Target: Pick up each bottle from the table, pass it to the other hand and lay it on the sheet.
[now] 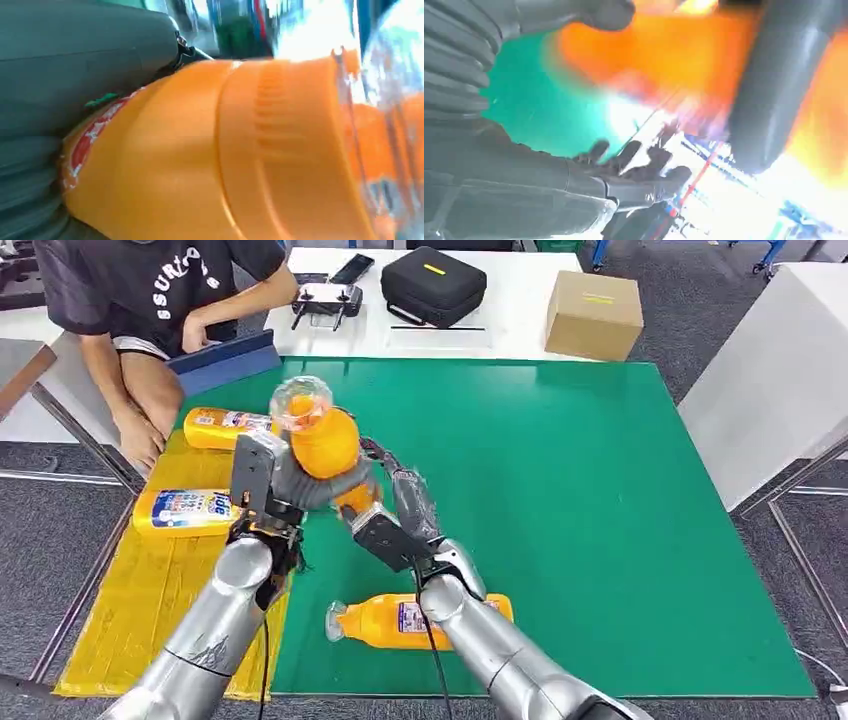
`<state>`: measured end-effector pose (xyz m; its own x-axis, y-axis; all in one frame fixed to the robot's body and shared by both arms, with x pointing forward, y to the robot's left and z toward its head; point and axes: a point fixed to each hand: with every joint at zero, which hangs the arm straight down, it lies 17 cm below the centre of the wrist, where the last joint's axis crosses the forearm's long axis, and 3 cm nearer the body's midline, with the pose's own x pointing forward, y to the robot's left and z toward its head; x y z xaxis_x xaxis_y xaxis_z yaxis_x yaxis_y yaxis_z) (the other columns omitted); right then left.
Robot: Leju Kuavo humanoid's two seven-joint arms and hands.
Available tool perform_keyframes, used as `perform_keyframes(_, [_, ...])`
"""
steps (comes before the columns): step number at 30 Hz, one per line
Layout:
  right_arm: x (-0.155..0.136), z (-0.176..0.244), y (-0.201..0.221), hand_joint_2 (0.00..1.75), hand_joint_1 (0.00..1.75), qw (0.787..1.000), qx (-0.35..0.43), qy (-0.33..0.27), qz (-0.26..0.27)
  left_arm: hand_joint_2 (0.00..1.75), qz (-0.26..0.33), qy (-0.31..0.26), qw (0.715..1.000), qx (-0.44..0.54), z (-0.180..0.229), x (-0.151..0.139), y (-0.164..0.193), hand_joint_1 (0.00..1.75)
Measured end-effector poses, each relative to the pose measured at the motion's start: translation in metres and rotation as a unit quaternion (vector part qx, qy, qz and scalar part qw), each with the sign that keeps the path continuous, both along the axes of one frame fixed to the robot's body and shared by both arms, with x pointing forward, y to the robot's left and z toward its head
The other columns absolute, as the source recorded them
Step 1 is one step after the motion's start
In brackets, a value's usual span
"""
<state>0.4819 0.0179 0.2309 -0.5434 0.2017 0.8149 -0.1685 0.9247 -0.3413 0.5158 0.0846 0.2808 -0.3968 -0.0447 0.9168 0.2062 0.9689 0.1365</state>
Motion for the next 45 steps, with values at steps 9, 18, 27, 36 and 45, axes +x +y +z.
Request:
perform_keyframes(9, [-0.026, 0.025, -0.043, 1.75, 0.00, 0.996, -0.055, -0.071, -0.031, 1.75, 0.191, -0.015, 0.980, 0.053, -0.017, 0.024, 0.144, 1.75])
perform_keyframes(18, [-0.058, 0.047, -0.088, 1.75, 0.00, 0.981, -0.119, -0.140, -0.069, 1.75, 0.340, -0.027, 0.917, 0.205, -0.040, 0.028, 0.234, 1.75])
perform_keyframes(27, [-0.073, 0.046, -0.107, 1.75, 0.00, 0.966, -0.182, -0.163, -0.082, 1.75, 0.408, -0.014, 0.826, 0.388, -0.073, 0.034, 0.269, 1.75])
perform_keyframes(36, [-0.073, 0.027, -0.113, 1.75, 0.00, 0.963, -0.215, -0.150, -0.065, 1.75, 0.364, -0.064, 0.717, 0.591, -0.106, 0.053, 0.226, 1.75])
perform_keyframes(45, [-0.072, 0.013, -0.107, 1.75, 0.00, 0.962, -0.234, -0.133, -0.044, 1.75, 0.322, -0.082, 0.679, 0.655, -0.129, 0.061, 0.191, 1.75])
